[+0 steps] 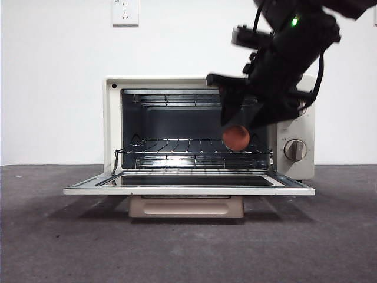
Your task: Eggoven
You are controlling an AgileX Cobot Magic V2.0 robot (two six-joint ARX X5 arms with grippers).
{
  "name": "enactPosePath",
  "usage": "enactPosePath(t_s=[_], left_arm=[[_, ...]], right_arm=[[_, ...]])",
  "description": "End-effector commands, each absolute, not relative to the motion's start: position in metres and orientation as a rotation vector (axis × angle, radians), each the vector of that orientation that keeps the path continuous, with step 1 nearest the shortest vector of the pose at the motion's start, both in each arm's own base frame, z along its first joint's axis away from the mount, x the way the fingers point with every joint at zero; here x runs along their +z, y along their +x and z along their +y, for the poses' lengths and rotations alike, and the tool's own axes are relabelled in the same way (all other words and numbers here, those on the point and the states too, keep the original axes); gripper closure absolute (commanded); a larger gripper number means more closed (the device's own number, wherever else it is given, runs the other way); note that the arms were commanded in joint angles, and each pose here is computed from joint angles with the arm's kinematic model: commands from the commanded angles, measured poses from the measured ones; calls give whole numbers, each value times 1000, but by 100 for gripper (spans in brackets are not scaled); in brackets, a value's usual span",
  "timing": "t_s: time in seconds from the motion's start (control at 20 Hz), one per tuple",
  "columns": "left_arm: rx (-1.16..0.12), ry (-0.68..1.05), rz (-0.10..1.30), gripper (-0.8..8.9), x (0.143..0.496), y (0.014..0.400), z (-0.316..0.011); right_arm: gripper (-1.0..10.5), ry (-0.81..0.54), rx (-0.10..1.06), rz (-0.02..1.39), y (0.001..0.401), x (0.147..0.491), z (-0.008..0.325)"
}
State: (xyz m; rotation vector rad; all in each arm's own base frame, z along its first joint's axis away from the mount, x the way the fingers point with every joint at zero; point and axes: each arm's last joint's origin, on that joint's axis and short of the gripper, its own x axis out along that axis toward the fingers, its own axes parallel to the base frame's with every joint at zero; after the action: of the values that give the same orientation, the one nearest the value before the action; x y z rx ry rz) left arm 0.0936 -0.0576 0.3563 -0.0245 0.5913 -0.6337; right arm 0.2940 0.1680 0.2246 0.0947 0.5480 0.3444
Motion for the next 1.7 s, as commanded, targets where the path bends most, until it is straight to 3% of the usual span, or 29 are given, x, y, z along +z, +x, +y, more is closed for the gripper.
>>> enactPosePath(t_s=[0.05,0.4,0.7,1.2,1.7], left_arm=[[-638,-25,589,807,358,98,-60],[-611,-49,556,807,351,123,-70],[-554,-189,641,808,293,163,-71],[-504,-307,846,807,210,242,-63],[-503,-337,934,807,149,279,-69]], right_arm=[[650,104,353,524,288,239,167],[650,127,396,455,236,302,145],[651,129,446,435,164,345,105],[651,147,459,341,83,366,52],[652,162,464,301,69,369,42]])
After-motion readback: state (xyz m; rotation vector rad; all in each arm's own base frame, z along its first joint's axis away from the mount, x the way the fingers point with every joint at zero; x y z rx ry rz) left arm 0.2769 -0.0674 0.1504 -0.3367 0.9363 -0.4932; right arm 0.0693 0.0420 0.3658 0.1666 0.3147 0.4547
